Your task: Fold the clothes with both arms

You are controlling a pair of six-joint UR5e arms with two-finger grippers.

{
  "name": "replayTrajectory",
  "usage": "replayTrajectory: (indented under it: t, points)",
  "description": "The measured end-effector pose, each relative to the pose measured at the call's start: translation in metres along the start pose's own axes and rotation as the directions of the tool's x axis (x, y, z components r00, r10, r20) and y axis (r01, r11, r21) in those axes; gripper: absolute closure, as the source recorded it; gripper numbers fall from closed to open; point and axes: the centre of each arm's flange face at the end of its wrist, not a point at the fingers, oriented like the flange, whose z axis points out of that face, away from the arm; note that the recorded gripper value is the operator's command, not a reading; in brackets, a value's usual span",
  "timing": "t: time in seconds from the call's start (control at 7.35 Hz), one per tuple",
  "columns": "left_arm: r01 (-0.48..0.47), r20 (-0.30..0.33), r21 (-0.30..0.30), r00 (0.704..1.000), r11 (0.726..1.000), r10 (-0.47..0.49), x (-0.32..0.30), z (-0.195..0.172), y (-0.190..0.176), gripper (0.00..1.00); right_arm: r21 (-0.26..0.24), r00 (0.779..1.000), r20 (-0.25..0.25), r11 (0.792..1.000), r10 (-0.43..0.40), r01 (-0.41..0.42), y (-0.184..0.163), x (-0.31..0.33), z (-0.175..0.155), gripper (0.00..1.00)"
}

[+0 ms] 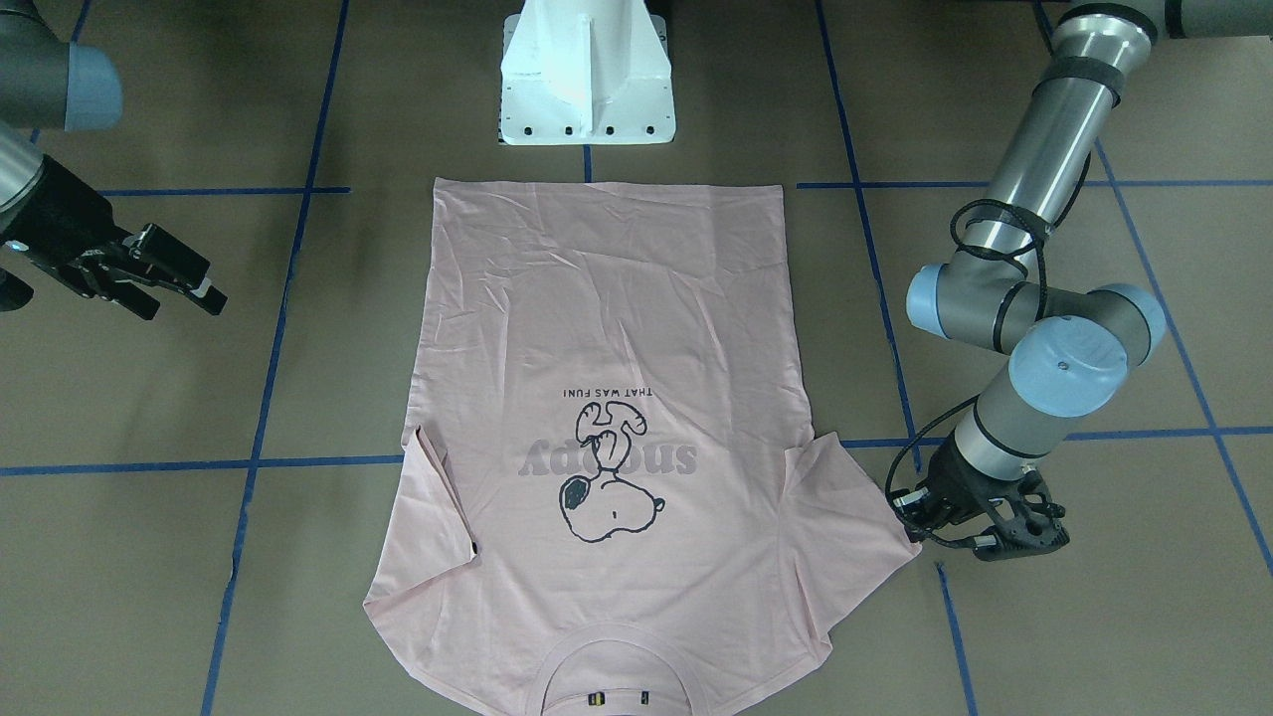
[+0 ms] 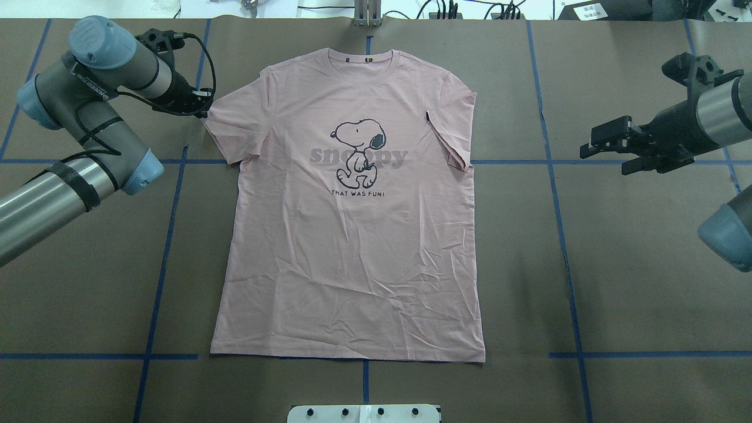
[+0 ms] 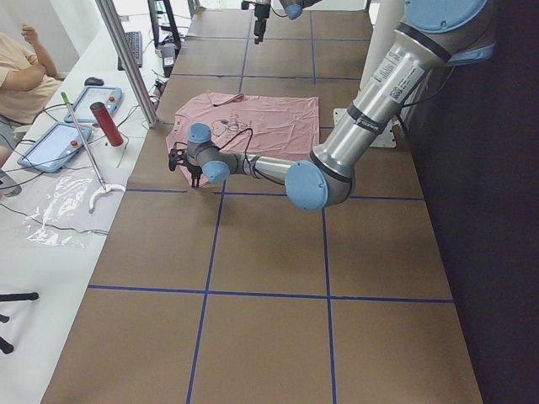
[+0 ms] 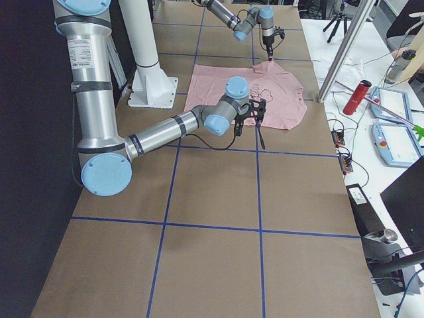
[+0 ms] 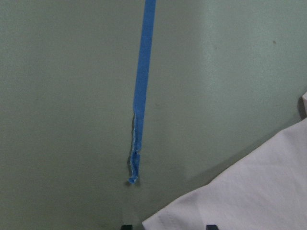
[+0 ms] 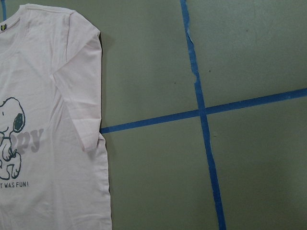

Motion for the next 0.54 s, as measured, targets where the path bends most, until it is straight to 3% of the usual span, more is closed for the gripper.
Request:
replayTrajectory:
  t: [0.54]
  points:
    - [0.109, -0.094, 0.021, 0.990, 0.994, -0.106, 0.082, -0.036, -0.004, 1.00, 0.000, 1.000, 0.003, 1.000, -0.003, 0.003, -0.001, -0.003, 0.000, 0.00]
